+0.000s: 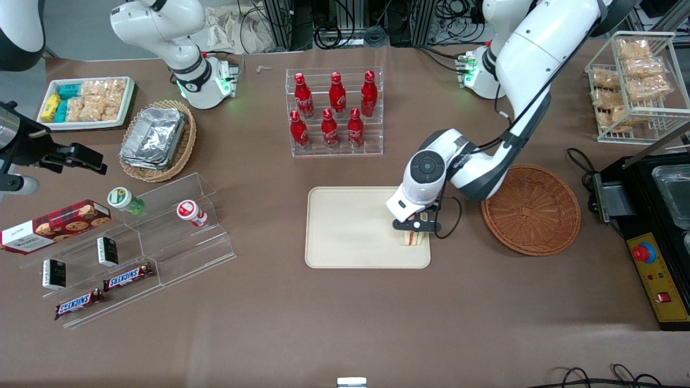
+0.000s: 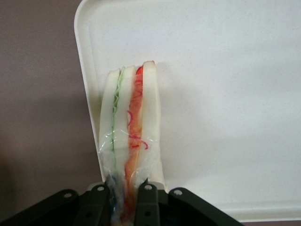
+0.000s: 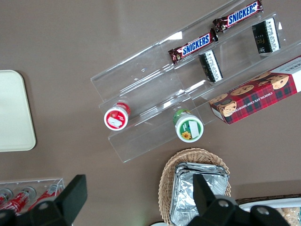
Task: Place sandwich from basket to tray
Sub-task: 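Lower the sandwich onto the tray and open the left gripper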
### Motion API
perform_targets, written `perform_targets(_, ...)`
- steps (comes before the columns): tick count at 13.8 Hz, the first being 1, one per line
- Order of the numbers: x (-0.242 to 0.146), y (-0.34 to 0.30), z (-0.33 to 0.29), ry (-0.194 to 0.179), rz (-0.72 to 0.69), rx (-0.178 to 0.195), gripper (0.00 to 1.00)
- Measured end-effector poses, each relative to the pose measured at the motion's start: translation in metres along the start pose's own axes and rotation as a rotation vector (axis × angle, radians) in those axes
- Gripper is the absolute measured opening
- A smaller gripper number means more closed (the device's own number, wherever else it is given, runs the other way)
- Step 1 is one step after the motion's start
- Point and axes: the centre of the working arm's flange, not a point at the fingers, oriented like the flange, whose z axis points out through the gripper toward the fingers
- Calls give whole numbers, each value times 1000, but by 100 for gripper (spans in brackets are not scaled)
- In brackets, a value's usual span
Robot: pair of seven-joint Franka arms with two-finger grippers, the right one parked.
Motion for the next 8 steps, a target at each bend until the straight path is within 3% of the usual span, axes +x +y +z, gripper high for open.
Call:
perform_targets(3, 2, 0, -3, 7, -4, -3, 29)
perform_targets(8, 13, 1, -18, 36, -19, -19, 78)
